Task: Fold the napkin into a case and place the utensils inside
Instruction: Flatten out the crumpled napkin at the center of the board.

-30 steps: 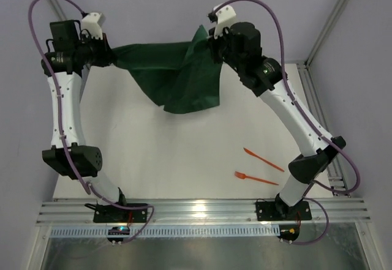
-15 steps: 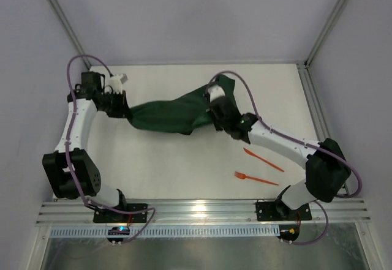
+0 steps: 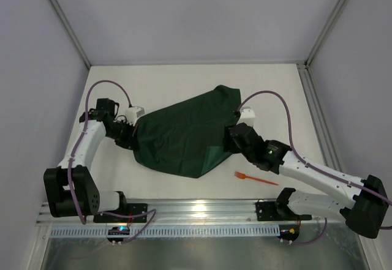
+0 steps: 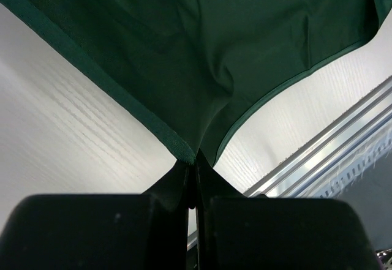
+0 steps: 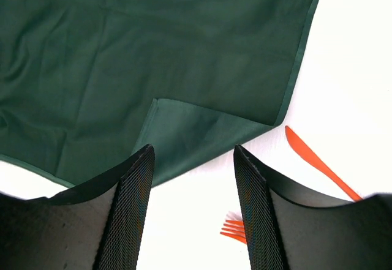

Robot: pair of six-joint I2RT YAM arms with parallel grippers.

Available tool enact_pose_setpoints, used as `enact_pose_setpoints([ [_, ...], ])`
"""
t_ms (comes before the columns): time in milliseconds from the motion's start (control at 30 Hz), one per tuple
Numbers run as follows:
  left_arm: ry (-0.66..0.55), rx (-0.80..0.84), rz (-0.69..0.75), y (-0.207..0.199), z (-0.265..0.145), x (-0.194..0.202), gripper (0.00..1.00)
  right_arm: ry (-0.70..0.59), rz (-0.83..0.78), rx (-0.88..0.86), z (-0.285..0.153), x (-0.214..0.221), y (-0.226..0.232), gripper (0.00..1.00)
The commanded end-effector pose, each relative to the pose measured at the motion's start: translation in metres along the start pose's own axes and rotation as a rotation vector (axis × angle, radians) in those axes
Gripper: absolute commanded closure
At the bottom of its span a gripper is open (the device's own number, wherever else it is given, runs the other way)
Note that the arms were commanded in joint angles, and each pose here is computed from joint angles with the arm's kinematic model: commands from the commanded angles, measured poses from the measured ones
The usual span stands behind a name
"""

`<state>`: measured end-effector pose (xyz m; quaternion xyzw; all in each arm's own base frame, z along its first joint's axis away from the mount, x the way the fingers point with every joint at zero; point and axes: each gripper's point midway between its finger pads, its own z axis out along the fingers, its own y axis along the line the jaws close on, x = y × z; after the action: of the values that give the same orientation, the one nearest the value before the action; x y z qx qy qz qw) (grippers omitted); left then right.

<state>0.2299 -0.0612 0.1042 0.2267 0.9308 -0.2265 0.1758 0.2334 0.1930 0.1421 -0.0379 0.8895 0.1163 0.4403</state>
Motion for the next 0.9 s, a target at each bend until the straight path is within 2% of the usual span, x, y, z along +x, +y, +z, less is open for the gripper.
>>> enact_pose_setpoints([
  [0,0.001,-0.034,0.057,0.003,-0.005,0.005,1.00,0.015,0.076,0.029,0.007,-0.018,0.005,0.41],
  [33,0.003,-0.043,0.053,0.005,-0.006,0.006,1.00,0.014,0.073,0.010,0.008,-0.030,0.015,0.41],
  [167,0.027,-0.079,0.026,0.011,-0.005,0.009,1.00,0.184,-0.059,0.064,0.044,-0.011,0.033,0.41],
  [233,0.036,-0.098,0.018,0.014,-0.005,0.012,1.00,0.215,-0.119,0.068,0.053,-0.004,0.046,0.42],
  [267,0.043,-0.105,0.012,0.015,-0.005,0.014,1.00,0.215,-0.135,0.066,0.057,-0.008,0.055,0.44],
  [333,0.050,-0.117,0.004,0.017,-0.005,0.015,1.00,0.272,-0.179,0.091,0.074,0.012,0.061,0.48],
  [500,0.064,-0.123,-0.014,0.019,-0.003,0.018,1.00,0.336,-0.176,0.069,0.093,0.034,0.074,0.59],
  [867,0.066,-0.126,-0.021,0.020,-0.003,0.018,1.00,0.420,-0.199,0.106,0.117,0.073,0.068,0.60],
])
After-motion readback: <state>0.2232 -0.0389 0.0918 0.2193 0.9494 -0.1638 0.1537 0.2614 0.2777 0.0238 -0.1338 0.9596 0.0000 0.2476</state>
